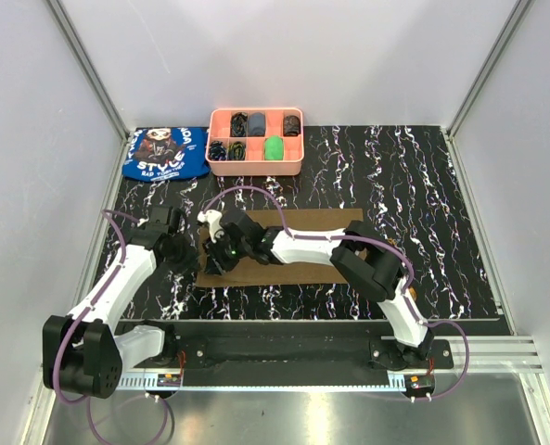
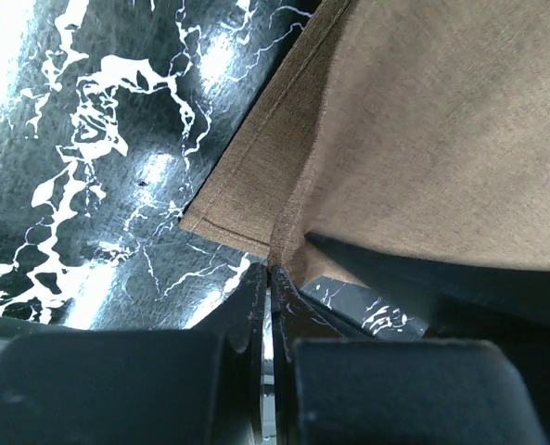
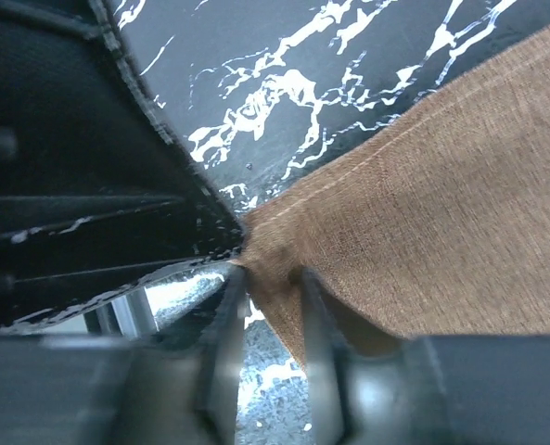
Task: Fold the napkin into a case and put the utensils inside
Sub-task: Fold and flatten the napkin at the center of the board.
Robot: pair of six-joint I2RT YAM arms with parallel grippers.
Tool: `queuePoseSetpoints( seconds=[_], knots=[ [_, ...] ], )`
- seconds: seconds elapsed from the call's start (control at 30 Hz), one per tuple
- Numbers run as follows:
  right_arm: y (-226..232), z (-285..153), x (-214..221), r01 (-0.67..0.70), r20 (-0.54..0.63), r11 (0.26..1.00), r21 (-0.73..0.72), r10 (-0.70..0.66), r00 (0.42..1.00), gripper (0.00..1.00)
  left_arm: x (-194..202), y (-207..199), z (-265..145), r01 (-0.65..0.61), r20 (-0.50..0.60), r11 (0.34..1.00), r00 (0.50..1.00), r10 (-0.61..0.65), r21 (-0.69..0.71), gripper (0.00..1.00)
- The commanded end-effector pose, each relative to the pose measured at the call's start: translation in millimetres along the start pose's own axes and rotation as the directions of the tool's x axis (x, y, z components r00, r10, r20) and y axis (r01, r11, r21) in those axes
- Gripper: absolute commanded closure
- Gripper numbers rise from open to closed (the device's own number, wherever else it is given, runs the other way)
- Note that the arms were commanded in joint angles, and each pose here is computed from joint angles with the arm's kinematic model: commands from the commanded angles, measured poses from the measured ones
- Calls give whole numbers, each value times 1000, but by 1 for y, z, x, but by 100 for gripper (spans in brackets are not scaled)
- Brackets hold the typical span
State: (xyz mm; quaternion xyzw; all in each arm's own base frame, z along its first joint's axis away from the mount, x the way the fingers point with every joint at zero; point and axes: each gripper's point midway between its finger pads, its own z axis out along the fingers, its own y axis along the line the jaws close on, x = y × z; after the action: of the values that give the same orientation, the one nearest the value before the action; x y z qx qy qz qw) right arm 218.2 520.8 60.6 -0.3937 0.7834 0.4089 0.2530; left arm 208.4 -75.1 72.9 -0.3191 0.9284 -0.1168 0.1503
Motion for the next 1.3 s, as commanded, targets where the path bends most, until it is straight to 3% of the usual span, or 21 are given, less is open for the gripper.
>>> queuePoseSetpoints(
  seconds=[0.0,0.07,0.1,0.13,0.23,0.27,0.37,0.43,0.57,0.7,0.8,1.0,1.27],
  knots=[
    [4,3,-24,37,64,999,1,-37,997,77,-7,-11,-10,0,21,999,1000,-1,47,100],
    [7,3,-23,35,63,999,-18,-34,997,84,-7,-12,-10,4,22,999,1000,-6,52,100],
    [9,4,-22,28,60,999,-27,-27,998,95,-9,-11,-10,8,26,999,1000,-10,52,100],
    [10,3,-22,28,62,999,-31,-26,998,99,-10,-12,-10,8,29,999,1000,-10,51,100],
    [8,1,-22,24,71,1000,-18,-23,997,100,-18,-11,-13,6,56,999,998,-9,53,99],
    [8,-1,-24,27,75,1000,-13,-26,997,100,-21,-10,-15,11,68,999,998,-15,53,84],
    [5,-4,-22,21,73,1000,-2,-21,997,100,-35,-3,-21,57,130,997,989,-63,51,55],
    [4,-5,-23,6,74,1000,2,-6,997,100,-45,3,-28,104,178,992,977,-115,67,53],
    [2,-13,-25,-16,82,1000,14,14,997,100,-60,1,-28,146,206,984,965,-165,104,58],
    [6,-25,-35,-20,106,1000,10,19,994,100,-71,-9,-5,169,135,978,973,-186,123,80],
    [4,-32,-38,-23,109,1000,12,22,994,100,-78,-12,13,178,97,978,977,-188,105,88],
    [8,-22,-28,-44,52,997,-55,47,998,100,-107,-35,22,158,90,979,981,-171,132,95],
    [31,-3,-7,-109,-69,968,-228,96,993,100,-109,-22,12,166,127,979,975,-181,117,94]
  ],
)
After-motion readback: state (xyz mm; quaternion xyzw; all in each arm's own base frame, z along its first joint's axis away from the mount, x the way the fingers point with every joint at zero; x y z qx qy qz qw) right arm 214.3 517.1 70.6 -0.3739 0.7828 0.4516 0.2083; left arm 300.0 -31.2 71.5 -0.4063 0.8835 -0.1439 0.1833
